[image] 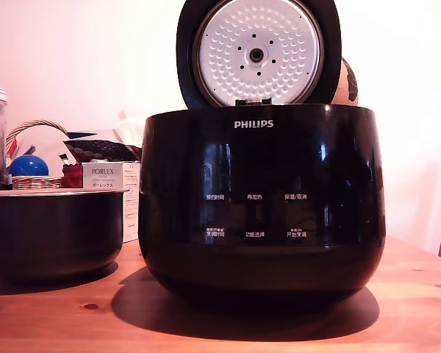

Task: Pick up the metallic pot next to the rice cooker

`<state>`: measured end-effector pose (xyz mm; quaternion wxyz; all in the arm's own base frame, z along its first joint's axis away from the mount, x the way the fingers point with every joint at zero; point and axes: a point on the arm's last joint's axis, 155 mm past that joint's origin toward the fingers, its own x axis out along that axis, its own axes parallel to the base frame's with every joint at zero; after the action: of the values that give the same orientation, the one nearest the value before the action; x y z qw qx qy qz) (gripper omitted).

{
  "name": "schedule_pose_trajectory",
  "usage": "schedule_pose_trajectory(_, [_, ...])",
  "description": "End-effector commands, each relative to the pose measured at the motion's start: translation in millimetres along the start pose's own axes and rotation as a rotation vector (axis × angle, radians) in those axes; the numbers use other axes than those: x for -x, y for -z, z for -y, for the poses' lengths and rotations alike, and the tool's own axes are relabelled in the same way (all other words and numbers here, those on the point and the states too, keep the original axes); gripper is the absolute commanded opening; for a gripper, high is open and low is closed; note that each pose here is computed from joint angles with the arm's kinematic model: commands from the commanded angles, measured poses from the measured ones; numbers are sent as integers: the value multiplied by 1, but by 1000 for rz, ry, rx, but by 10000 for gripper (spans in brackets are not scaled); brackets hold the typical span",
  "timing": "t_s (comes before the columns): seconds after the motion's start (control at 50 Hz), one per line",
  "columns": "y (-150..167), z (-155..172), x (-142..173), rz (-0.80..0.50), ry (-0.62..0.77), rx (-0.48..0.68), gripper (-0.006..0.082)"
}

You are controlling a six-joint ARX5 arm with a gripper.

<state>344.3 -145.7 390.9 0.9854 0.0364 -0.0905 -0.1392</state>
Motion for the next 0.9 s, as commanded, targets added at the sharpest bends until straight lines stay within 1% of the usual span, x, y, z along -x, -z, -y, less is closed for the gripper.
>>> schedule_pose_trajectory(0.0, [14,-9,1,-34,-25,-15,-24])
schedule_pose_trajectory(0.32, [12,-8,0,-26,-23,-13,-24])
schedule_pose_trajectory(0.52, [4,-13,0,5,-41,-10,-24])
schedule_pose_trajectory(0.64, [2,-24,1,7,-69,-92,-24])
schedule_pose_trajectory(0.66, [3,-25,2,0,-65,-95,-24])
schedule_pose_trajectory(0.68, [5,-25,2,-16,-58,-142,-24])
schedule_pose_trajectory(0.74, [13,-23,4,-68,-17,-153,-24])
schedule_pose_trajectory(0.76, [17,-22,5,-98,0,-214,-24])
schedule_pose_trajectory(0.8, [26,-20,8,-153,32,-227,-24])
schedule_pose_trajectory(0.82, [30,-19,9,-181,51,-257,-24])
schedule_pose_trajectory(0.86, [39,-15,15,-250,96,-266,-24])
schedule_pose_trajectory(0.88, [43,-14,18,-282,122,-299,-24])
